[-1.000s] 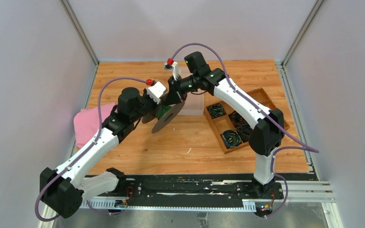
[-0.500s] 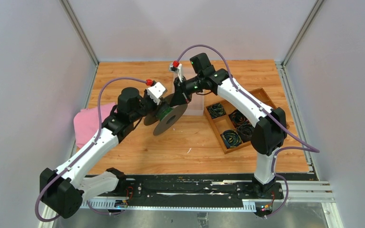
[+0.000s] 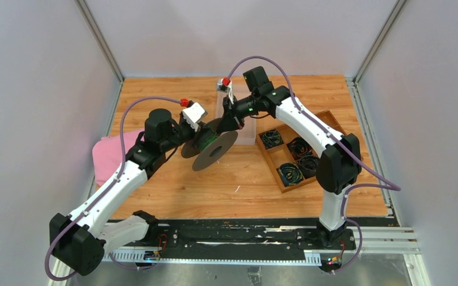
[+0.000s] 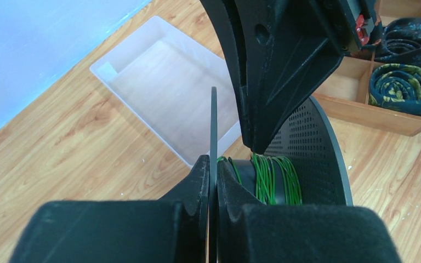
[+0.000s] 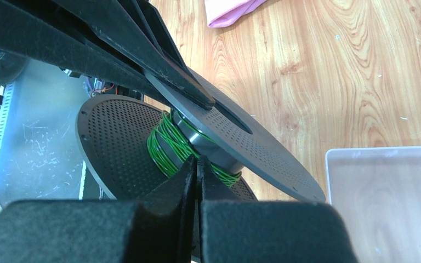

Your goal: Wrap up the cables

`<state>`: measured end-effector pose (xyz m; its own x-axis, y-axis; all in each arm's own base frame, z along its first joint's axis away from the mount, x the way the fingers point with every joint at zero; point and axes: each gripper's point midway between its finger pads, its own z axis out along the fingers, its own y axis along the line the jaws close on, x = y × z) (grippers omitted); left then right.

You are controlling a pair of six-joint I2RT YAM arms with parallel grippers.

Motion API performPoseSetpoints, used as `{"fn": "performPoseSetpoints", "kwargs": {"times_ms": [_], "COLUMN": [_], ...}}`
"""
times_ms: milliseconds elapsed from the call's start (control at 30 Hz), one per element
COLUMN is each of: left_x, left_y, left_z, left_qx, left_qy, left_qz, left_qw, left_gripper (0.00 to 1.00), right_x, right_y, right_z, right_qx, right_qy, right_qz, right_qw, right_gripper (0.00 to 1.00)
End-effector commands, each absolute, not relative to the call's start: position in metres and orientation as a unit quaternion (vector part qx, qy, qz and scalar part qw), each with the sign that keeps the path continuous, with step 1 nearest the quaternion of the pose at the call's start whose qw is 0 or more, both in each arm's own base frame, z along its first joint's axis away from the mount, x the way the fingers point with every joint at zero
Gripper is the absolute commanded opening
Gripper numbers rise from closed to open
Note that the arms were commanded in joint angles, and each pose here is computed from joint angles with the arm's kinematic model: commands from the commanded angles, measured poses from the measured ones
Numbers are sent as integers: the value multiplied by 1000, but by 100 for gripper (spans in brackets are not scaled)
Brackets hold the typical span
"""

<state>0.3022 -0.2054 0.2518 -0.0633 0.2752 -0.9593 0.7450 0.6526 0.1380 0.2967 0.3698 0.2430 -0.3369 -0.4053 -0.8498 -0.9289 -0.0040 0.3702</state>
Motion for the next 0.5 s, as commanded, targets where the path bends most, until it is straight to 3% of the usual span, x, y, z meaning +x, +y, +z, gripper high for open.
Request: {"fn": "performPoseSetpoints", "kwargs": {"times_ms": [0, 467], "left_x": [297, 295], "left_y": [-209, -212], "left_z": [282, 287], "left_qx": [361, 351], "left_qy": [675, 674], "left_qz": [-229, -255], "left_qw": [601, 598], "left_gripper": [0, 0], "right_x": [311, 314], "right_y": [356, 350], "right_z": [235, 206], "right_qx": [-524, -538], "right_qy": [648, 649], "right_qz": [472, 462], "right_qw": [288, 276], "right_gripper": [1, 1]}}
